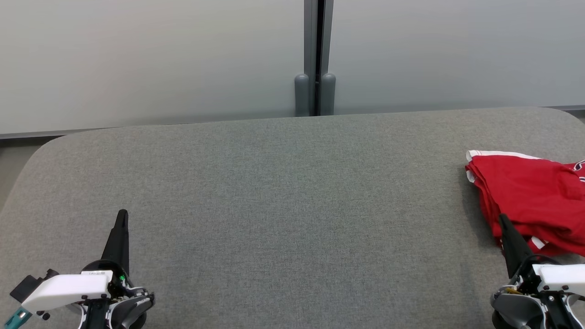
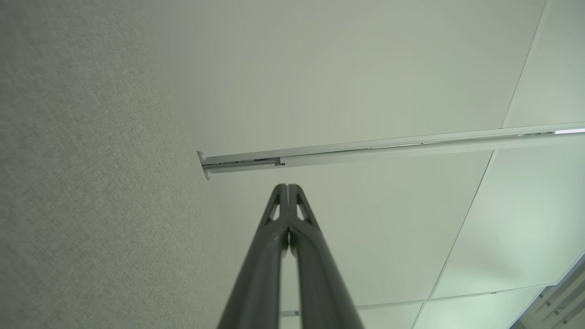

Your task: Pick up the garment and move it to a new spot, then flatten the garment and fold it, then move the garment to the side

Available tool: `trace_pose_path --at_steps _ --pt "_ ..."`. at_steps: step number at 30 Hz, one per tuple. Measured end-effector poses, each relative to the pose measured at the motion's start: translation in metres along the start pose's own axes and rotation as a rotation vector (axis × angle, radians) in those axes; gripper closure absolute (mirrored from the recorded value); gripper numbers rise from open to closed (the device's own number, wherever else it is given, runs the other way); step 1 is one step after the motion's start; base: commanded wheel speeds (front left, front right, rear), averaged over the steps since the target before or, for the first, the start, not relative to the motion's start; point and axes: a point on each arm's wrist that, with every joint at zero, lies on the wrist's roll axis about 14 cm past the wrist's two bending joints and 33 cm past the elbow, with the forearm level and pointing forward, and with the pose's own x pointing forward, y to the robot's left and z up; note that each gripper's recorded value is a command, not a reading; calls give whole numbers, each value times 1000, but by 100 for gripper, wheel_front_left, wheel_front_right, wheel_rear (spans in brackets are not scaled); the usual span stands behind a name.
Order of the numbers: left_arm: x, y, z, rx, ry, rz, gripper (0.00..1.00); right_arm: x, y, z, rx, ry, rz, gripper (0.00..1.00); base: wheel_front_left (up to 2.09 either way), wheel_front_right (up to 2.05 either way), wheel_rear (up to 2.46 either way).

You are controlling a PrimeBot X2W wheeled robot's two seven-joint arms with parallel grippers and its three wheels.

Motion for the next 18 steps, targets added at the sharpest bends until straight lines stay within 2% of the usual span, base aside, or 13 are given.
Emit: trace_pose_path --at_steps 18 --pt "1 -3 0 -29 1 -10 100 0 1 0 29 1 4 100 0 0 0"
